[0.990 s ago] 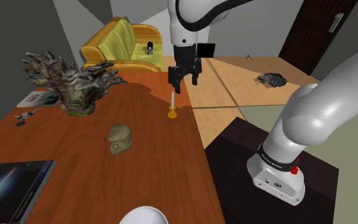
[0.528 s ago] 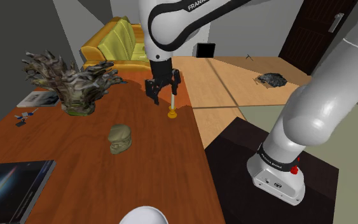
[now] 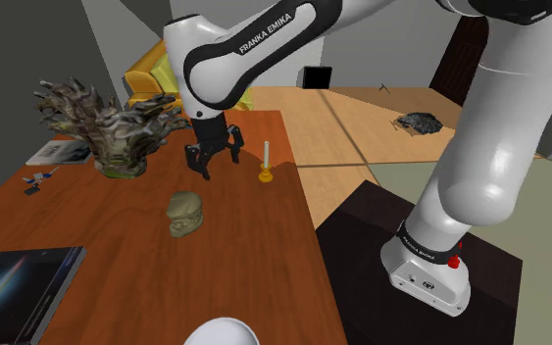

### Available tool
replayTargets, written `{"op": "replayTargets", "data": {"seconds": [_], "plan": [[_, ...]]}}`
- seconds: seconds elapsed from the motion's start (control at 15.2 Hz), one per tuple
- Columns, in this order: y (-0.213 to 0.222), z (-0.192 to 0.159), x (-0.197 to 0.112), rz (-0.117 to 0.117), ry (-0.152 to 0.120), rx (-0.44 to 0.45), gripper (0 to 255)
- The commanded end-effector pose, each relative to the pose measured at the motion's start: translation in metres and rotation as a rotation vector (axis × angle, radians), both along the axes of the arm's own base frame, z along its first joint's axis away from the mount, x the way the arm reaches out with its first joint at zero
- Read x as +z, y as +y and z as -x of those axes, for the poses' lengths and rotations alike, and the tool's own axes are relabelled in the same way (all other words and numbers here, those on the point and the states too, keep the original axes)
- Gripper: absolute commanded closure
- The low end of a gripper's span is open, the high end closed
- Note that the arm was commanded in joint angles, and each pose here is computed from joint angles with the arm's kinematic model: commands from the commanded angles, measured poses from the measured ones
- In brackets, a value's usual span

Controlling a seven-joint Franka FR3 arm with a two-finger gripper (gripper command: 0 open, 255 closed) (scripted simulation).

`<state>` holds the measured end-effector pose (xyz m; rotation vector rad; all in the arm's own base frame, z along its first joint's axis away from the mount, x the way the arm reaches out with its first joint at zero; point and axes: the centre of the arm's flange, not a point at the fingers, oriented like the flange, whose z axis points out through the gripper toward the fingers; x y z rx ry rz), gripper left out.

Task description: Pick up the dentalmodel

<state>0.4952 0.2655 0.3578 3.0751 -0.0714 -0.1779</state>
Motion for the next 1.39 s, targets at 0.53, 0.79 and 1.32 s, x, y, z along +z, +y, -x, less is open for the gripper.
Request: {"op": "replayTargets", "data": {"seconds": [0.53,0.79,1.32], "plan": [[0.099,-0.067,-0.066,0.032,-0.029,0.018,0],[0.104,-0.071,-0.086,0.034,-0.03,0.019,0],[0.103,-0.071,-0.11,0.034,-0.03,0.019,255]]}}
